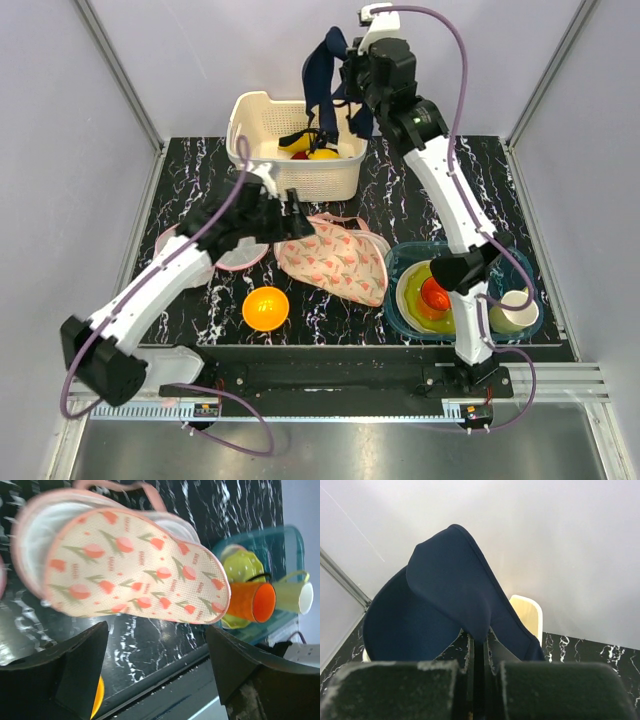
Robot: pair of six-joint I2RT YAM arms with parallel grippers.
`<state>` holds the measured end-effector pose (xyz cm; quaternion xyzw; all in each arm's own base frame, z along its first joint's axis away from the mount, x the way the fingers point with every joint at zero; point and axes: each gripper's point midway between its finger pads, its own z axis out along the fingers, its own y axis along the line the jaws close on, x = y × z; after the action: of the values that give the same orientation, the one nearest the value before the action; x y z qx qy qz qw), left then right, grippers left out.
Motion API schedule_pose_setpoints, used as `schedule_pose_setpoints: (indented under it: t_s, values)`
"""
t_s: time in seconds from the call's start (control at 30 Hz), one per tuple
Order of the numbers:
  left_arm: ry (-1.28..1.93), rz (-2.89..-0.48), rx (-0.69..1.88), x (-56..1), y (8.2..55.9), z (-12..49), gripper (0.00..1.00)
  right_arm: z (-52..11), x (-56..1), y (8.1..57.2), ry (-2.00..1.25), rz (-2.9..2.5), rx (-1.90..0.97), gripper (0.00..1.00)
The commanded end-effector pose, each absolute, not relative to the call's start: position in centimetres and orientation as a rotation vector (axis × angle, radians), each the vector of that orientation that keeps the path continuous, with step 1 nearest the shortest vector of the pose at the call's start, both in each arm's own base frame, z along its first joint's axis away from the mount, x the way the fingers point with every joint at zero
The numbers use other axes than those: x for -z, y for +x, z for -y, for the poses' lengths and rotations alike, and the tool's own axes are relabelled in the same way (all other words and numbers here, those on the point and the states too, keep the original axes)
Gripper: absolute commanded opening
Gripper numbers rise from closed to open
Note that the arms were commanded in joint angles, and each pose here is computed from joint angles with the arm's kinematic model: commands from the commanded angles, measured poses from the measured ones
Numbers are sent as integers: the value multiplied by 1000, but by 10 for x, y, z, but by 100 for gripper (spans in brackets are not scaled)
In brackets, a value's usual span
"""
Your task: Unzip the laundry bag and remove the bra
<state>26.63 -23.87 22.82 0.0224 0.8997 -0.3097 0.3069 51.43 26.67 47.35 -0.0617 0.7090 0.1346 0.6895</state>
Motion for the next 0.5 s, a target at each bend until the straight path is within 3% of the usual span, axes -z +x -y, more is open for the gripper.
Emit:
schedule_pose_setpoints:
  t_s: [0.0,0.13,0.3,0.33,0.4,0.47]
  values:
    - [-96,-2325,677,-240,267,175,86,-285,-457,539,-150,-1564,-337,0]
    - [-232,-2289,636,-240,261,133,89,-309,-402,570,-192,-1617,-347,0]
    - [-273,-2288,646,-235,252,125,89,-323,-355,601,-181,-1647,-399,0]
    - [-273,-2286,652,-236,251,125,89,-327,-340,606,-196,-1669,-430,6]
    - [-262,-2287,666,-235,249,127,88,-332,-324,606,-234,-1705,-465,62]
    - [-240,-2298,689,-230,247,130,89,-335,-321,599,-270,-1729,-483,99]
